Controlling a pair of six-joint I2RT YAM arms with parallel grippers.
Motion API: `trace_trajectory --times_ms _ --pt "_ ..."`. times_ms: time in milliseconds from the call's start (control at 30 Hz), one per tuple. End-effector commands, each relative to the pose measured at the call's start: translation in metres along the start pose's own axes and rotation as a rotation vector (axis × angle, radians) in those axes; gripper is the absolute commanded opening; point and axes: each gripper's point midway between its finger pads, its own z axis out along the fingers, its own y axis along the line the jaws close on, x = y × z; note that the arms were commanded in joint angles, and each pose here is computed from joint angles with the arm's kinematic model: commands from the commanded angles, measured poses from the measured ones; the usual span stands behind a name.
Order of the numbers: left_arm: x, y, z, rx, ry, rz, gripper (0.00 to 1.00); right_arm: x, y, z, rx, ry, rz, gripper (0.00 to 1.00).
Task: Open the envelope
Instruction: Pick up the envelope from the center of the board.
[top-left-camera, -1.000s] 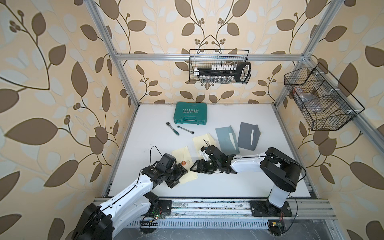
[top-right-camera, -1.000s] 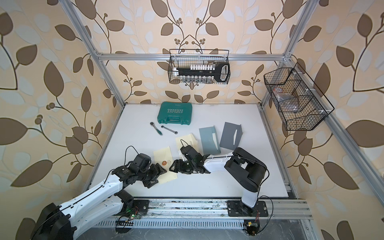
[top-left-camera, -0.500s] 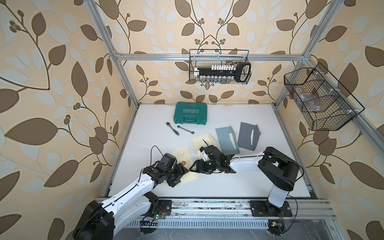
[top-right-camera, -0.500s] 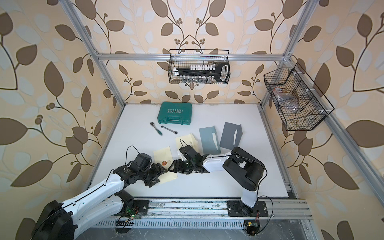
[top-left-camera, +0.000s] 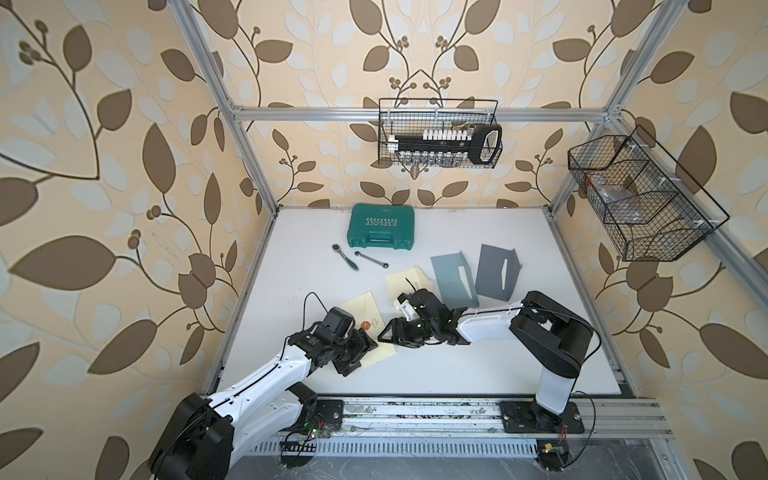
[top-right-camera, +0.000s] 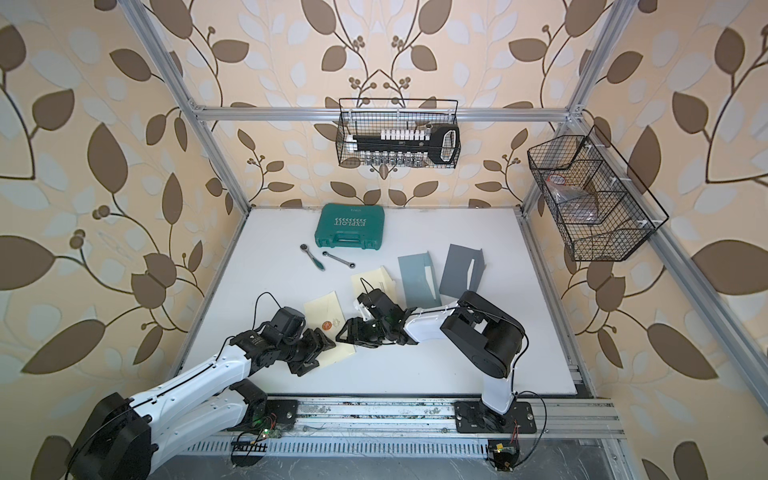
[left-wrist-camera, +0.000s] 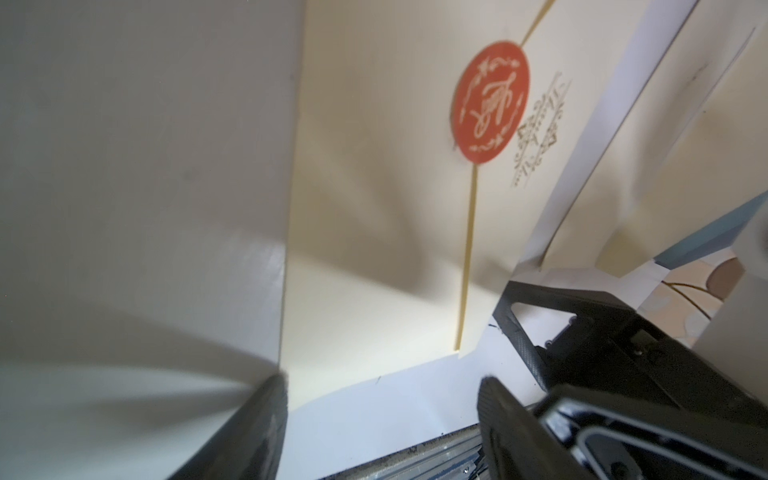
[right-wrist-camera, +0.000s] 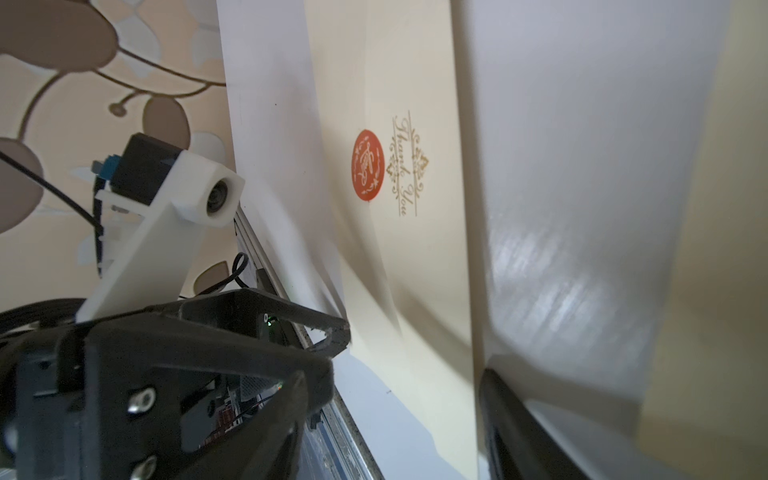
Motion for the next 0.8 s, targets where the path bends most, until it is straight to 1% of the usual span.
trace_trajectory --times_ms 0,300,433,567,767 --pt "0.001 0.022 0.003 -0.078 0.0 0.0 0.75 0.016 -0.034 0.011 0.089 0.067 0.064 0.62" --pt "0.001 0.02 0.003 -0.079 -0.002 0.001 0.75 0.02 -0.029 0.02 0.047 0.11 0.062 0.5" --pt "0.0 0.02 0.002 -0.079 -0.006 0.003 0.75 0.022 -0.026 0.023 0.035 0.128 0.057 0.4" --pt "0.0 0.02 0.002 -0.081 -0.007 0.004 0.75 0.022 -0.027 0.024 0.043 0.129 0.058 0.38" --pt "-0.001 0.019 0.002 -0.084 -0.008 0.007 0.76 0.022 -0.028 0.023 0.052 0.13 0.057 0.29"
